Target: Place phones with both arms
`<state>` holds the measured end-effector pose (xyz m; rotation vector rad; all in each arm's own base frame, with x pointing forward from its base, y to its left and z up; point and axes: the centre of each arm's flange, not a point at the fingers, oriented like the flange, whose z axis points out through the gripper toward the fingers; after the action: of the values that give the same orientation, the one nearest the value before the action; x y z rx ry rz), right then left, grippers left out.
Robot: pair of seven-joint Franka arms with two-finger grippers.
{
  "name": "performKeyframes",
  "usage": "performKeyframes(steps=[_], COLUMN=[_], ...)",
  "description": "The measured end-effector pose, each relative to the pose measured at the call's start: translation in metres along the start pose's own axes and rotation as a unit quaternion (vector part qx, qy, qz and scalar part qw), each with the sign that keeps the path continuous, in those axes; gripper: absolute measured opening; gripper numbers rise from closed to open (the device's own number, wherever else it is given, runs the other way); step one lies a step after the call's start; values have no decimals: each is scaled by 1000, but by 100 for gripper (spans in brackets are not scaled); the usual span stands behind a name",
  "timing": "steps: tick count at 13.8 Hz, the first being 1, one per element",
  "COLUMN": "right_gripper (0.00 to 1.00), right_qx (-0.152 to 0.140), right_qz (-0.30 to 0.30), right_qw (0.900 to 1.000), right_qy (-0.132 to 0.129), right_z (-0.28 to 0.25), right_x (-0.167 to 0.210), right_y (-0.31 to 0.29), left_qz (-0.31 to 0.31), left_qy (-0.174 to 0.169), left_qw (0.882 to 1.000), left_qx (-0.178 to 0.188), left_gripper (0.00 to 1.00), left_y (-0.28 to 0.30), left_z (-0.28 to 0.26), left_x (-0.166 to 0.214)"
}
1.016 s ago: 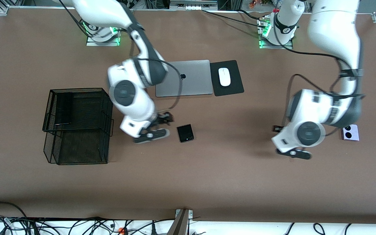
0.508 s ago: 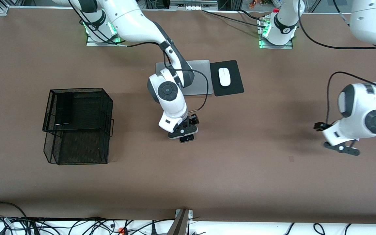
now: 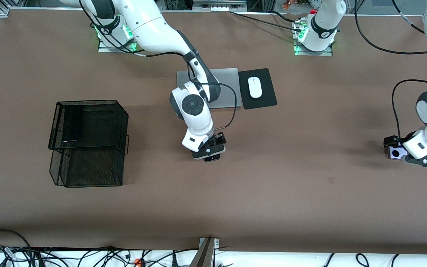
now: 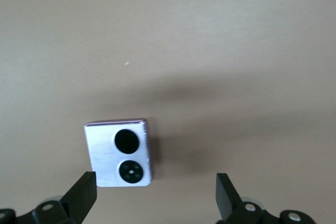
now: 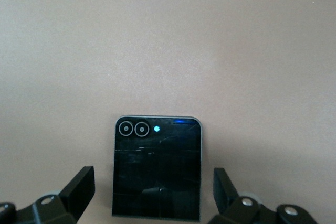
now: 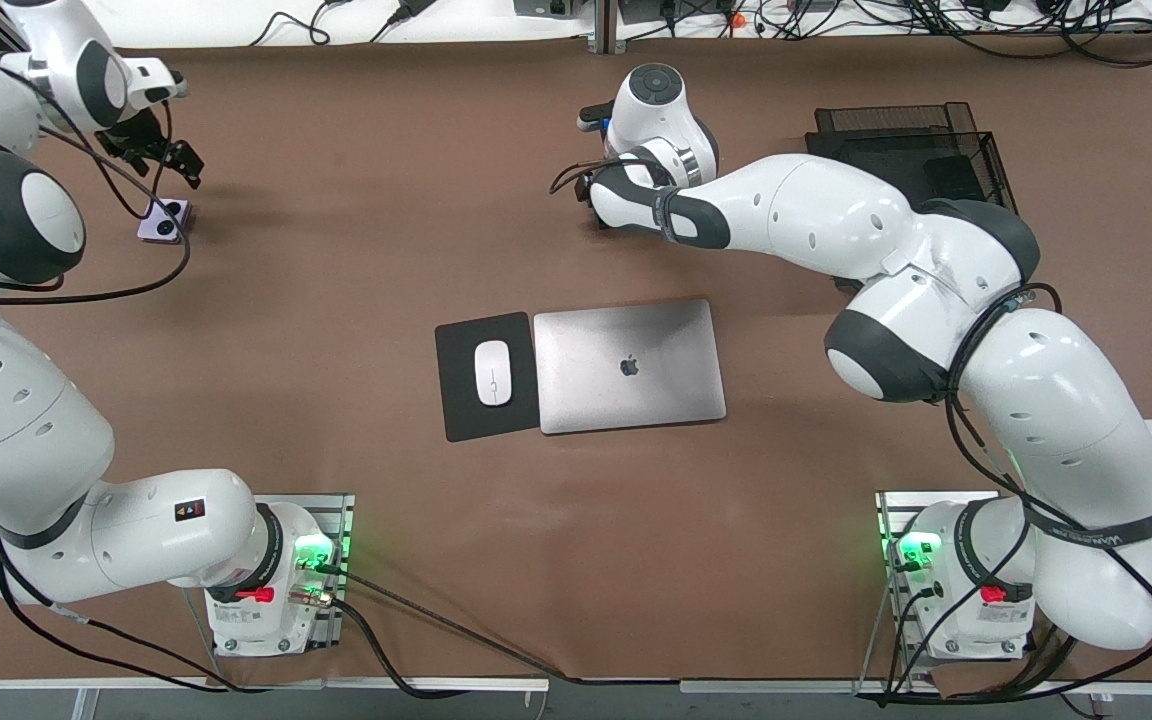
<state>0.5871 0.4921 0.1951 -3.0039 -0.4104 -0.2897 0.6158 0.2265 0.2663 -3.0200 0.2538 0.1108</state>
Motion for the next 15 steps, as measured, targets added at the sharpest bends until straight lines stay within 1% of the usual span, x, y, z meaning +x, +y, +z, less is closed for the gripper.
performKeyframes(steps=[2,6,9,10,11,13,14,15], right_gripper=[100,100,100,93,81,81,81,81], right_qx=[-4,-8,-12,-16,-18,-19,-26,-42], right_qz=[-2,-8,-14,-20,-23,-23,-21,-15], right_qw=[1000,1000,1000,1000,1000,1000,999,999], right_qy=[-4,0,2,4,8,9,9,7], right_z=[10,27,27,26,23,21,20,13], right_x=[-5,-13,-13,-13,-12,-11,-7,1], right_y=[-1,-2,-3,-3,-4,-3,4,18], left_qz=[-12,-14,-23,-24,-26,-29,-30,-31], left_qy=[11,30,38,38,39,39,40,40], left_qw=[1000,999,999,999,999,999,999,999], left_qx=[3,10,-1,-5,-10,-13,-14,-13], left_gripper=[100,100,100,100,100,100,100,100], left_y=[-14,-43,-45,-41,-39,-38,-39,-40], left_z=[13,50,81,87,90,92,91,91], left_x=[-11,-28,-31,-29,-28,-28,-28,-28])
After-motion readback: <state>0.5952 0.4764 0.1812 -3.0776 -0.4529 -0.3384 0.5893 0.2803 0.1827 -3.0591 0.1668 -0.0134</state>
